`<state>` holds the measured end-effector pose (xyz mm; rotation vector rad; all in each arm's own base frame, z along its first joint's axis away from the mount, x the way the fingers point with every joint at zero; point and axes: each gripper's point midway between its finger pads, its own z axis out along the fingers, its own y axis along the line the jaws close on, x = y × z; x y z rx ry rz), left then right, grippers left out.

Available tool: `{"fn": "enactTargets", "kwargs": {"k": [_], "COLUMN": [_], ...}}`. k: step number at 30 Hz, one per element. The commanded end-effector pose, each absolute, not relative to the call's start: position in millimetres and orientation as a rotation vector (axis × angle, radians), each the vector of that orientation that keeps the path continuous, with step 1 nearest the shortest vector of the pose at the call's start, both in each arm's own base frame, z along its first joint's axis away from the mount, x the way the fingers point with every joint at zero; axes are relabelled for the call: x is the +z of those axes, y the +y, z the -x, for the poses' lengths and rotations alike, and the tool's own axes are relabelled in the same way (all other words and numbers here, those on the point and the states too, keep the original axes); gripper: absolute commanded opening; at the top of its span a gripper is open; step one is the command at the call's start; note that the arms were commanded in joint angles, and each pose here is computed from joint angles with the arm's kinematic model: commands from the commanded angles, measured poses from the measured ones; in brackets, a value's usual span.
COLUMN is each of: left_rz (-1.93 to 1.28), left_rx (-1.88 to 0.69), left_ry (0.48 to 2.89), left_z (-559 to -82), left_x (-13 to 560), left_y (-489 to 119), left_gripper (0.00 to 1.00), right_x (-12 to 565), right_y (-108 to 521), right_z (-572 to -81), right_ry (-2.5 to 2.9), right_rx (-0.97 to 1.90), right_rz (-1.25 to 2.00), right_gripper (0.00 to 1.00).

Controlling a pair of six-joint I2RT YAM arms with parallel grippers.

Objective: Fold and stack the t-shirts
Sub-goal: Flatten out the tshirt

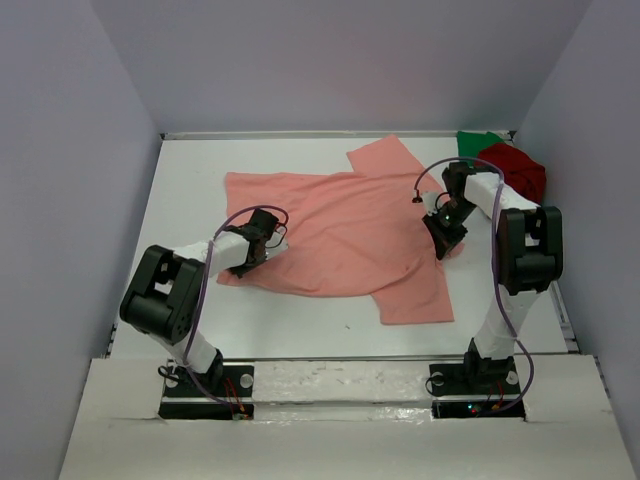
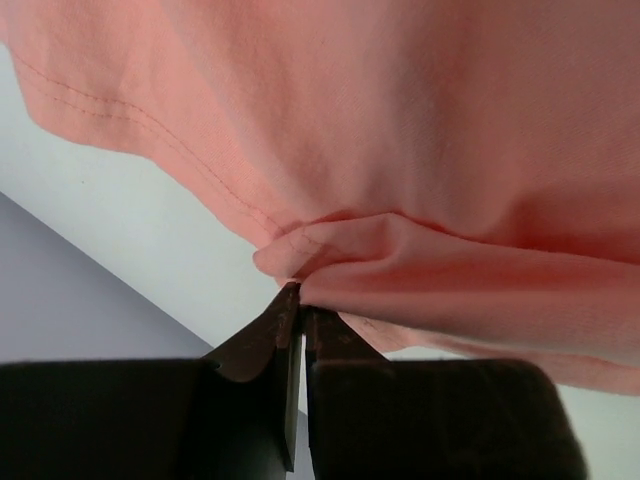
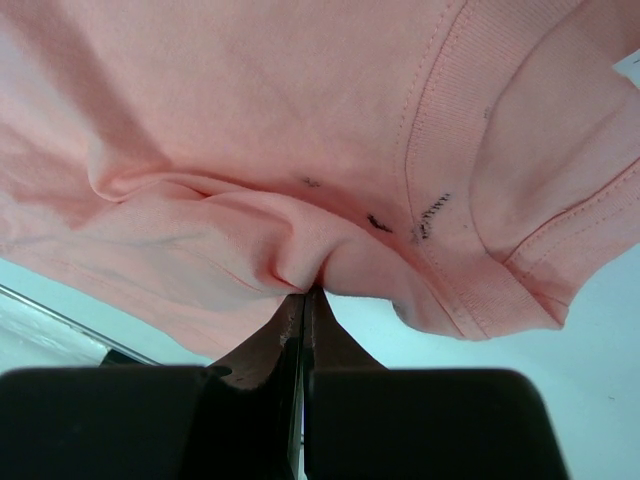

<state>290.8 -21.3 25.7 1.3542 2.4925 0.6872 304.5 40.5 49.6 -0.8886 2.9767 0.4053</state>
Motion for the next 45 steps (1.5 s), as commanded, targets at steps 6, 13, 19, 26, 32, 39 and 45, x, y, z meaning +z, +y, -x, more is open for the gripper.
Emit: {"fn": "enactTargets", "kwargs": {"k": [6, 13, 19, 26, 32, 39, 45], "left_rz": [-1.289, -1.25, -1.281, -1.408, -1.485, -1.538, -1.561], "left_rx": [0.819, 0.854, 0.661, 0.512, 0.425, 0.44, 0.452], "left_ry": [2.394, 2.353, 2.39, 2.438, 2.444, 2.44, 2.442], "left_z": [-307, -310, -297, -267, -249, -243, -248], "left_x": [76, 101, 108, 83, 77, 65, 55], "left_y": [-13, -8, -25, -30, -33, -28, -28], "left_gripper": [0.58, 0.64, 0.31, 0.24, 0.31, 0.34, 0.34], "right_x": [62, 62, 60, 56, 53, 52, 49], "right_y": [47, 48, 47, 47, 47, 49, 47], "right_z": [-312, -311, -310, -310, -312, -312, -311], "right_ry": [2.929, 2.92, 2.922, 2.926, 2.937, 2.942, 2.953], "right_rx": [0.412, 0.414, 0.407, 0.409, 0.411, 0.424, 0.417], "right_rz": [0.897, 0.906, 0.911, 0.907, 0.901, 0.887, 0.888], "right_gripper": [0.0, 0.0, 0.0, 0.0, 0.0, 0.0, 0.0]}}
